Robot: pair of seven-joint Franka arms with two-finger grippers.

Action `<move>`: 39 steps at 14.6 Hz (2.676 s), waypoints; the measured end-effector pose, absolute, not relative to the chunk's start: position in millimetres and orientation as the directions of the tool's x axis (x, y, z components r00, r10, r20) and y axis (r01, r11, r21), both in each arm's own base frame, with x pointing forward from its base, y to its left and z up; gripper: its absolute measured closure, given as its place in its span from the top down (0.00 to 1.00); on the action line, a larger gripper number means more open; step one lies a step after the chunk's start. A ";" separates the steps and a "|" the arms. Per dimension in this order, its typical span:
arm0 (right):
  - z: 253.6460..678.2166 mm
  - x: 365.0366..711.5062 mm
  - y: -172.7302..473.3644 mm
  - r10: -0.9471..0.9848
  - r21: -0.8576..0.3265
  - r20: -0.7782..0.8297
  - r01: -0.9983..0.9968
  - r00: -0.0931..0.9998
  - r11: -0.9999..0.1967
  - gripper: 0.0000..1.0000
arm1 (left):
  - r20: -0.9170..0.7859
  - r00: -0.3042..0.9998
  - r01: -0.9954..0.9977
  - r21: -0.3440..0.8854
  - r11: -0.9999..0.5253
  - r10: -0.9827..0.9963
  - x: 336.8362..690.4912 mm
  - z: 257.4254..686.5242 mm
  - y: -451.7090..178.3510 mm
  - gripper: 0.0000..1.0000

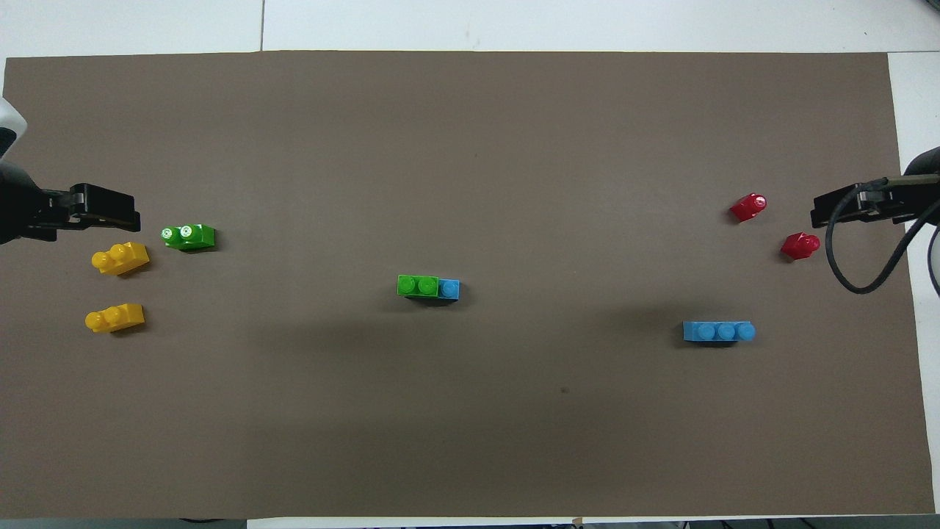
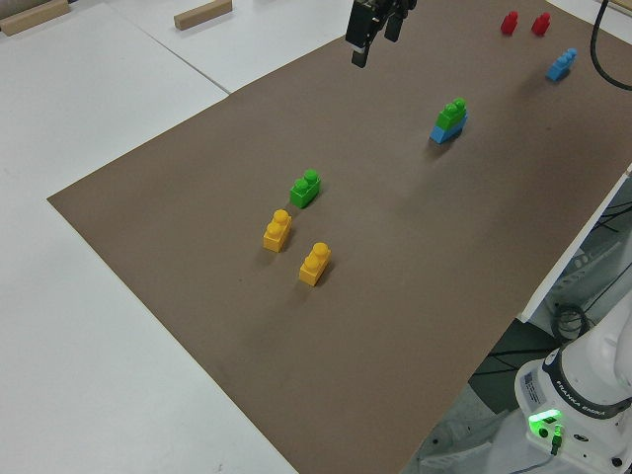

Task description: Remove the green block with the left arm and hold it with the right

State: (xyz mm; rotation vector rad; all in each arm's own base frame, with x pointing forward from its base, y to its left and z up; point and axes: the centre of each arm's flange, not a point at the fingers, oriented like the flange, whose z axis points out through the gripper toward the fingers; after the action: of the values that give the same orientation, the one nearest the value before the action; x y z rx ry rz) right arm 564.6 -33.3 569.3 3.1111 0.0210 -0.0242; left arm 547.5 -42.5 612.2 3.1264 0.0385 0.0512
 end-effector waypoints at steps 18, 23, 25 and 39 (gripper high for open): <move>568.7 565.3 -14.5 -0.451 -0.055 -0.043 -0.453 0.892 -0.890 0.90 | 0.029 0.980 0.194 0.030 -0.981 0.194 544.1 596.8 -85.8 1.00; 549.5 565.6 21.7 -0.827 -0.091 -0.259 -0.865 0.498 -0.493 0.90 | -0.015 0.834 0.551 0.096 -0.829 0.552 537.0 570.2 -147.6 1.00; 539.7 569.2 44.8 -0.868 -0.059 -0.311 -0.920 0.386 -0.388 0.90 | -0.049 0.731 0.682 0.070 -0.728 0.681 528.2 552.2 -183.2 1.00; 430.3 559.4 164.1 -0.876 0.040 -0.479 -0.995 0.066 -0.097 0.90 | -0.092 0.059 0.998 0.007 -0.059 0.994 484.4 433.5 -327.9 1.00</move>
State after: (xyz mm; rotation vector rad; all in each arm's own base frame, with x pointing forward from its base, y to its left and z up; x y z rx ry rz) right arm 559.4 164.1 430.3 2.4894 -2.2829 -0.6836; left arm 484.4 -327.9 433.5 2.2357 2.1072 -0.0956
